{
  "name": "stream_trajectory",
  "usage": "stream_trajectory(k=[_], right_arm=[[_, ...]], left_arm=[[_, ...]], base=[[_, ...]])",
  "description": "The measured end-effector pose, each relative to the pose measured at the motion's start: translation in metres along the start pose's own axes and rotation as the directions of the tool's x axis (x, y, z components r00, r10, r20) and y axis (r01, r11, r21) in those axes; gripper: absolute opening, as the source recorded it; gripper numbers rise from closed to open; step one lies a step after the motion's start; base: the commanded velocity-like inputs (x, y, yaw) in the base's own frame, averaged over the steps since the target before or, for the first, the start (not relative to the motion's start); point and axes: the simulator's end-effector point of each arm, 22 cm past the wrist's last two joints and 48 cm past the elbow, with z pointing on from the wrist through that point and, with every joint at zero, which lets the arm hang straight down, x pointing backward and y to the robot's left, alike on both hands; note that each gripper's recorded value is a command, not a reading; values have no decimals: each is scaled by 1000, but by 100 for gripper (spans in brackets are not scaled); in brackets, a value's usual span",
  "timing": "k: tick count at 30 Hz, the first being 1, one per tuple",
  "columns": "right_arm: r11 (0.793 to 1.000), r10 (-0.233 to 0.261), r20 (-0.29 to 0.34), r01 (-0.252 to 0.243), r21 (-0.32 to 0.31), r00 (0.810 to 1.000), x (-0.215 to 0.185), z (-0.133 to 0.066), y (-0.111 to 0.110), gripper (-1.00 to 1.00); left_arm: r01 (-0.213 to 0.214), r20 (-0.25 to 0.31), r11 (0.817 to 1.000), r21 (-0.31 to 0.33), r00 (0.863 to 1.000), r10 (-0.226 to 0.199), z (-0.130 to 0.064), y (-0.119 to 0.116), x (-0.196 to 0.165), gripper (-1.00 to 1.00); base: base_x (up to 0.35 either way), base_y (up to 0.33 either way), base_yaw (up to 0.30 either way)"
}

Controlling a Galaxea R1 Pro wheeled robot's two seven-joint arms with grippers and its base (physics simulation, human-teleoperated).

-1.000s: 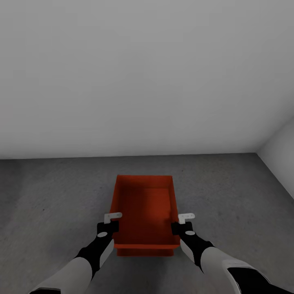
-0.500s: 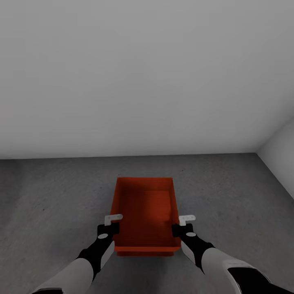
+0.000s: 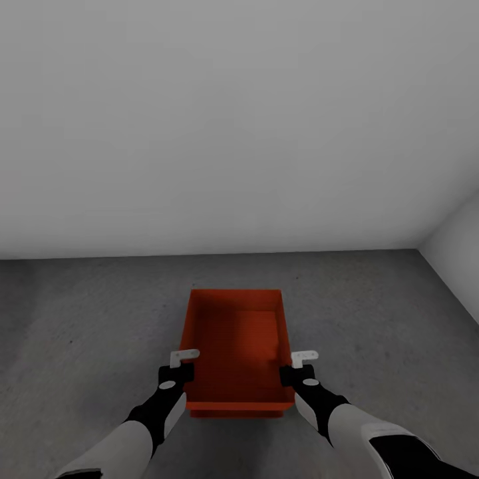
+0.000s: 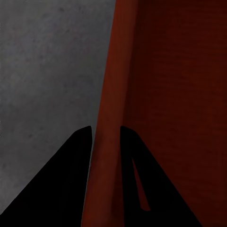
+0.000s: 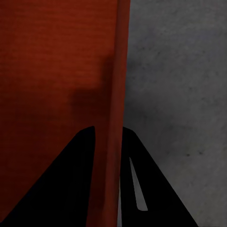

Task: Move the two storage containers from the living room to the garage. In the garage, place one container on the floor and stack the other container on top of it (either order is fine).

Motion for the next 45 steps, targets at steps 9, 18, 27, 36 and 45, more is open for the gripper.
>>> stream_trajectory(k=[9,18,27,36,45], right_arm=[[1000,-12,1,12,7,1000,-1,0,-1,-100],[1000,-11,2,11,5,1000,-1,-1,-1,-100],[1000,-11,2,11,5,1000,-1,-1,-1,-100],[1000,-11,2,11,5,1000,-1,-1,-1,-100],[1000,-11,-5,11,5,1000,2,0,-1,-100]], left_arm=[[-6,2,1000,-2,1000,6,0,0,-1,-100],[-6,3,1000,-2,1000,6,-1,-1,-2,-100],[-6,3,1000,-2,1000,6,-1,-1,-2,-100],[-6,3,1000,-2,1000,6,-1,-1,-2,-100],[-7,-3,1000,-3,1000,7,-1,-1,1,-100]], base=[[0,0,0],[0,0,0],[0,0,0],[0,0,0],[-82,0,0]])
